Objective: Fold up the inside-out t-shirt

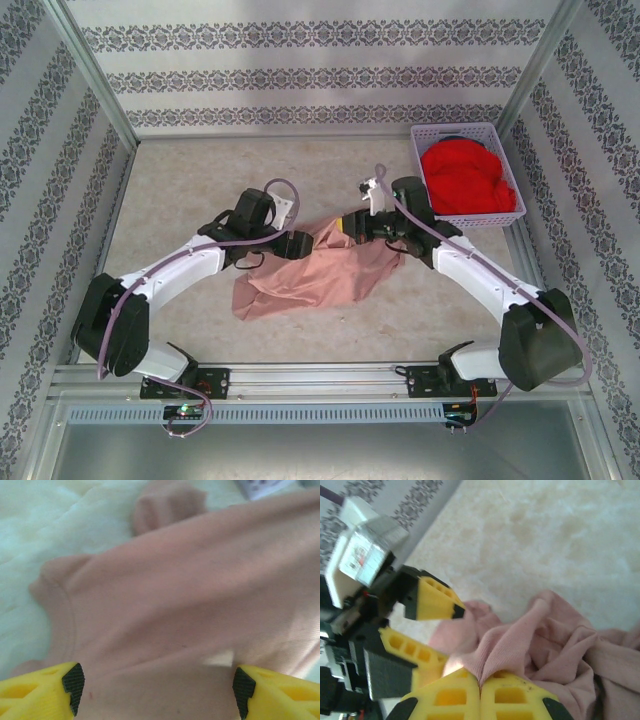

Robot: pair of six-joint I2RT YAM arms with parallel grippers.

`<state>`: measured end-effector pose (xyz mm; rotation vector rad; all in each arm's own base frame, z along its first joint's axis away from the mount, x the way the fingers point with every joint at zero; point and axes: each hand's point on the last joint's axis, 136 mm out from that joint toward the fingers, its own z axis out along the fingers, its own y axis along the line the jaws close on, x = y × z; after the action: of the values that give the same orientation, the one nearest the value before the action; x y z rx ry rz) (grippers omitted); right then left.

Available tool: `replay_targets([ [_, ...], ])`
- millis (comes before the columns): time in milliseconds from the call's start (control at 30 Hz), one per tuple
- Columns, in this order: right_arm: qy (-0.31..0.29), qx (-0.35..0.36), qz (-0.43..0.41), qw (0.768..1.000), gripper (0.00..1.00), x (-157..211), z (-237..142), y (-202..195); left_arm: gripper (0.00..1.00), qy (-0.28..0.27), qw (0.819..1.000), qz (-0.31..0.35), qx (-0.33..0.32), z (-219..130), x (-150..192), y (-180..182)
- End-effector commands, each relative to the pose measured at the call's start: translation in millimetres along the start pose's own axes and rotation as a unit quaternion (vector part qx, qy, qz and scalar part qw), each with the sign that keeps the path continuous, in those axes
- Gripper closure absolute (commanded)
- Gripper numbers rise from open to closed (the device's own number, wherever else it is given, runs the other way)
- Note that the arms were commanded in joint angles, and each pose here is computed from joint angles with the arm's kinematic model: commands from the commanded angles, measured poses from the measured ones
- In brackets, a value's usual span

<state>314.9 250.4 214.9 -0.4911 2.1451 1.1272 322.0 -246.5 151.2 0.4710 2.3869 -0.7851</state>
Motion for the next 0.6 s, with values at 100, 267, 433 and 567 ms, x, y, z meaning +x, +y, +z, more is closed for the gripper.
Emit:
replay_targets([
  [100, -0.017, -0.077, -0.053, 0.995, 1.00, -30.4, -15.1, 44.2, 0.21, -0.042, 0.992, 0.058, 0.108, -7.8, -31.7, -48.9],
  [267, -0.035, -0.082, -0.086, 0.992, 1.00, -47.2, -28.0, 59.8, 0.36, -0.054, 0.988, 0.064, 0.128, -8.6, -45.2, -58.2],
  [433, -0.077, -0.078, -0.124, 0.986, 1.00, -82.1, -49.8, 79.4, 0.82, -0.086, 0.986, 0.061, 0.132, -18.6, -71.3, -66.9],
  [567, -0.118, -0.039, -0.150, 0.981, 1.00, -116.1, -72.1, 92.4, 1.00, -0.151, 0.983, 0.065, 0.085, -57.0, -102.4, -64.2],
])
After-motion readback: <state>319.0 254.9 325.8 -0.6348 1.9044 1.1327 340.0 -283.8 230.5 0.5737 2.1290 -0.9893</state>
